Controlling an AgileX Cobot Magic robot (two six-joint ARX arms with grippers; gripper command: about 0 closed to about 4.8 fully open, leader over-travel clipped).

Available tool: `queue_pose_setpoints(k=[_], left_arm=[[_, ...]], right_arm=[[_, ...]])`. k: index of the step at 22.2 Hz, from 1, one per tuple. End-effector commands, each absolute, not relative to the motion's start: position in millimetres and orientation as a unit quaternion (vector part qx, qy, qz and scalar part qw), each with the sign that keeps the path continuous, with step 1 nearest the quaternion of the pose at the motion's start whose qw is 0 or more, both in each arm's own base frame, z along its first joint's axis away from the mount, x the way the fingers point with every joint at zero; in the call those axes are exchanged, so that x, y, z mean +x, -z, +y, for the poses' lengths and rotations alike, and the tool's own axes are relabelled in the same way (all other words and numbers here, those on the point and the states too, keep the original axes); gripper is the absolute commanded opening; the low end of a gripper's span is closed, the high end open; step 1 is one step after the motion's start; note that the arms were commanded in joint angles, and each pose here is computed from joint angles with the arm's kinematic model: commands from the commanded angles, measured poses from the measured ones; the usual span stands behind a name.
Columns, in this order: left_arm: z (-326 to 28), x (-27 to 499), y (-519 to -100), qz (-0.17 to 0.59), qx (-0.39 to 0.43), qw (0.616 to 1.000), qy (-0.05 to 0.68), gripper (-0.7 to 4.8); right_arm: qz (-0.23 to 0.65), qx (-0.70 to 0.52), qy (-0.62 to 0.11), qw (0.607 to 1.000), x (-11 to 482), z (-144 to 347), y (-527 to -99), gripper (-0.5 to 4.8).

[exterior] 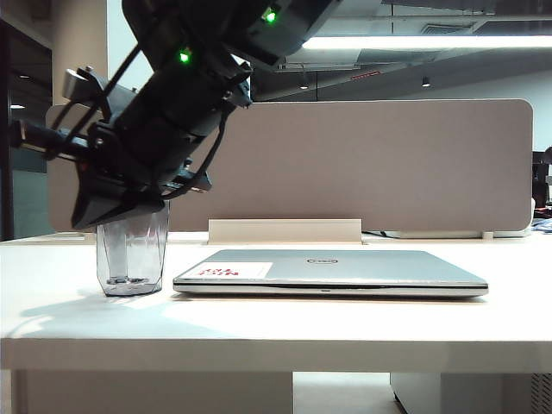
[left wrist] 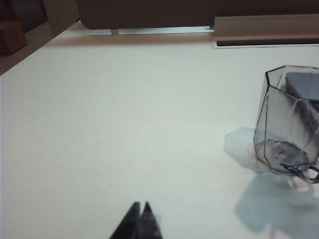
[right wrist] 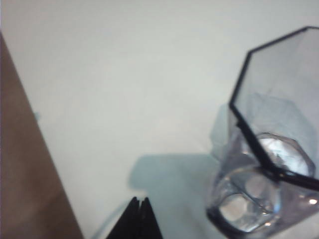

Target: Pick up the water cup and place it on the right side of the laptop.

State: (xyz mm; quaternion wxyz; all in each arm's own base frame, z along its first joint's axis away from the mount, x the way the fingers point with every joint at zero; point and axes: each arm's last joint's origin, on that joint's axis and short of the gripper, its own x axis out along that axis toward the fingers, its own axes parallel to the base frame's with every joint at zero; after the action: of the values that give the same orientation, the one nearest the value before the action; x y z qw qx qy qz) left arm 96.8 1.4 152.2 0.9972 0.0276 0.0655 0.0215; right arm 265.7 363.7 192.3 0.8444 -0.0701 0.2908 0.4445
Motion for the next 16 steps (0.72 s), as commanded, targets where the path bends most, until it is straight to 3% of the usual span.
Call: queue_pose_setpoints(k=[1, 16], left_arm=[[2, 97, -155, 0.057, 0.027, 0.998, -0.024, -0.04], [2, 97, -155, 0.056, 0.027, 0.998, -0.024, -0.04]], right_arm=[[0.279, -0.067, -0.437, 0.852, 270, 362, -196, -0.09], [0.29, -0.071, -0.393, 0.87, 289, 347, -190, -0.09]])
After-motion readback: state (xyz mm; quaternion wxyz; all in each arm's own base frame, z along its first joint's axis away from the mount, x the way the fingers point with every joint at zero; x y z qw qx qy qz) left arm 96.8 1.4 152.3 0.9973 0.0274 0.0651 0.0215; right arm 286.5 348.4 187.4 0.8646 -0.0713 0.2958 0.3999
